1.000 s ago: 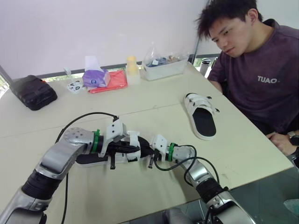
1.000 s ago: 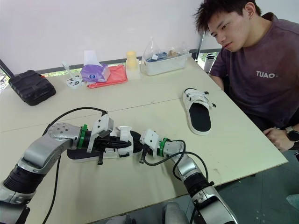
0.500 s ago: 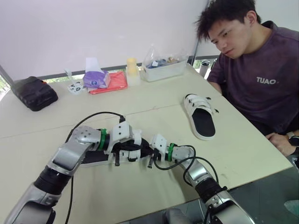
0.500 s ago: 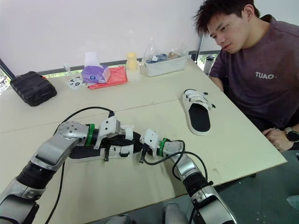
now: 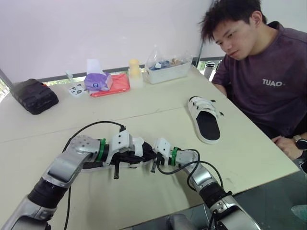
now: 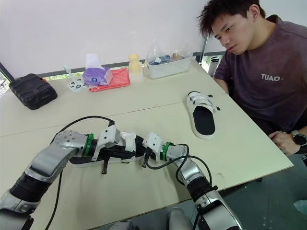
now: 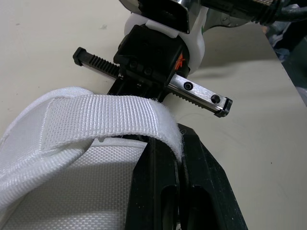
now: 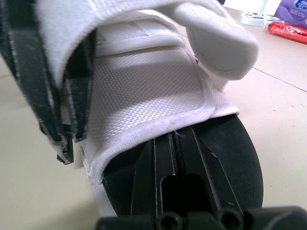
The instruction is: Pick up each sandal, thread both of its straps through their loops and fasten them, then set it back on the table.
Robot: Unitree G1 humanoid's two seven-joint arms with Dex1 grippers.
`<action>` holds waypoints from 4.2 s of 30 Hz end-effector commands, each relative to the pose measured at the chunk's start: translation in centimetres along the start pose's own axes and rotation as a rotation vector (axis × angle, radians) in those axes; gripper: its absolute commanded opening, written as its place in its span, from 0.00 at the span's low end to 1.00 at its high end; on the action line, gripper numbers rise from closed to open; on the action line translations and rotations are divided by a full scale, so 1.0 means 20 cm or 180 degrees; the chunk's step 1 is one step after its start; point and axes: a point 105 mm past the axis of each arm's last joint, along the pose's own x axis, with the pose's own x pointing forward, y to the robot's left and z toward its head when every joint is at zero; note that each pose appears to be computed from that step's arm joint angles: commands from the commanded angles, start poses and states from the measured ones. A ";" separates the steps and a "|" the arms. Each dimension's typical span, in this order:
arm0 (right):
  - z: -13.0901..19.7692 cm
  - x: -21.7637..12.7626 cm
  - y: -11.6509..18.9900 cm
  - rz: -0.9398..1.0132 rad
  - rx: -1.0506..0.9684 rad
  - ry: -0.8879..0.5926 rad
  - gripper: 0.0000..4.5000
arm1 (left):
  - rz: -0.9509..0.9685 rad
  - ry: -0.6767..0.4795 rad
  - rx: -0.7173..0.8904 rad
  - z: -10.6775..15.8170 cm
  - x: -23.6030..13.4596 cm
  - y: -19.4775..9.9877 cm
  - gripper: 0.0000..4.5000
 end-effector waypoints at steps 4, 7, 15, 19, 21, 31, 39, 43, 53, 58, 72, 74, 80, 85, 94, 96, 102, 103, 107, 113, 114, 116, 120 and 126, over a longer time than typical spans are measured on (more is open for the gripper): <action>-0.34 -0.03 0.22 0.0381 0.0509 0.0791 0.00 | 0.0231 -0.0154 -0.0087 0.05 -0.01 0.03 0.18; -0.35 -0.03 0.22 0.0385 0.0506 0.0800 0.00 | 0.0376 -0.0266 -0.0119 0.09 -0.04 0.07 0.51; -0.38 -0.06 0.21 0.0448 0.0455 0.0900 0.00 | 0.0504 -0.0547 -0.0942 0.21 -0.34 -0.04 0.82; -0.39 -0.04 0.19 0.0446 0.0465 0.0912 0.00 | 0.0449 -0.0260 -0.1216 0.10 -0.36 -0.21 0.82; -0.39 -0.04 0.18 0.0448 0.0471 0.0913 0.00 | 0.0459 -0.0203 -0.1246 0.07 -0.33 -0.25 0.82; -0.40 -0.05 0.18 0.0492 0.0455 0.0943 0.00 | 0.0831 -0.0018 -0.1178 -0.15 -0.20 -0.18 0.82; -0.40 -0.05 0.18 0.0478 0.0446 0.0947 0.00 | 0.0816 -0.0150 -0.1170 -0.17 -0.14 -0.14 0.82; -0.40 -0.05 0.18 0.0478 0.0446 0.0944 0.00 | 0.0786 -0.0255 -0.1169 -0.14 -0.10 -0.13 0.82; -0.41 -0.05 0.19 0.0469 0.0454 0.0937 0.00 | 0.0902 -0.0238 -0.1152 -0.14 -0.04 -0.07 0.70; -0.41 -0.05 0.19 0.0470 0.0458 0.0931 0.00 | 0.0888 -0.0242 -0.1233 -0.15 -0.03 -0.08 0.22; -0.42 -0.06 0.22 0.0528 0.0457 0.0964 0.00 | -0.0311 0.0206 -0.1540 -0.18 -0.11 -0.43 0.02; -0.42 -0.07 0.22 0.0527 0.0455 0.0970 0.00 | -0.0471 0.0265 -0.1550 -0.18 -0.13 -0.47 0.02; -0.42 -0.06 0.21 0.0533 0.0445 0.0975 0.00 | -0.0308 -0.0118 -0.1583 -0.08 -0.12 -0.37 0.02; -0.42 -0.06 0.21 0.0536 0.0438 0.0971 0.00 | 0.0226 -0.1238 -0.1976 0.17 -0.12 -0.08 0.02; -0.42 -0.06 0.21 0.0517 0.0441 0.0979 0.00 | 0.1228 -0.1236 -0.2789 0.02 -0.10 0.24 0.02; -0.43 -0.06 0.22 0.0520 0.0443 0.0980 0.00 | 0.1401 -0.1225 -0.2905 0.00 -0.10 0.29 0.08; -0.42 -0.06 0.22 0.0514 0.0451 0.0976 0.00 | 0.1380 -0.1261 -0.2724 0.06 -0.11 0.30 0.65; -0.42 -0.06 0.22 0.0514 0.0452 0.0976 0.00 | 0.1424 -0.1281 -0.2638 0.07 -0.12 0.32 0.75; -0.42 -0.06 0.21 0.0512 0.0443 0.0983 0.00 | 0.1470 -0.1489 -0.2312 0.18 -0.21 0.38 0.75; -0.42 -0.05 0.21 0.0513 0.0437 0.0984 0.00 | 0.1736 -0.1300 -0.1508 0.26 -0.30 0.51 0.75; -0.42 -0.05 0.21 0.0513 0.0436 0.0984 0.00 | 0.1686 -0.1163 -0.1371 0.25 -0.29 0.50 0.75; -0.42 -0.05 0.21 0.0513 0.0435 0.0984 0.00 | 0.1517 -0.0994 -0.1237 0.22 -0.26 0.48 0.75; -0.42 -0.05 0.20 0.0514 0.0429 0.0987 0.00 | 0.1200 -0.0816 -0.1325 0.13 -0.20 0.46 0.75; -0.42 -0.04 0.20 0.0518 0.0424 0.0981 0.00 | 0.0885 -0.0666 -0.1494 0.05 -0.15 0.45 0.75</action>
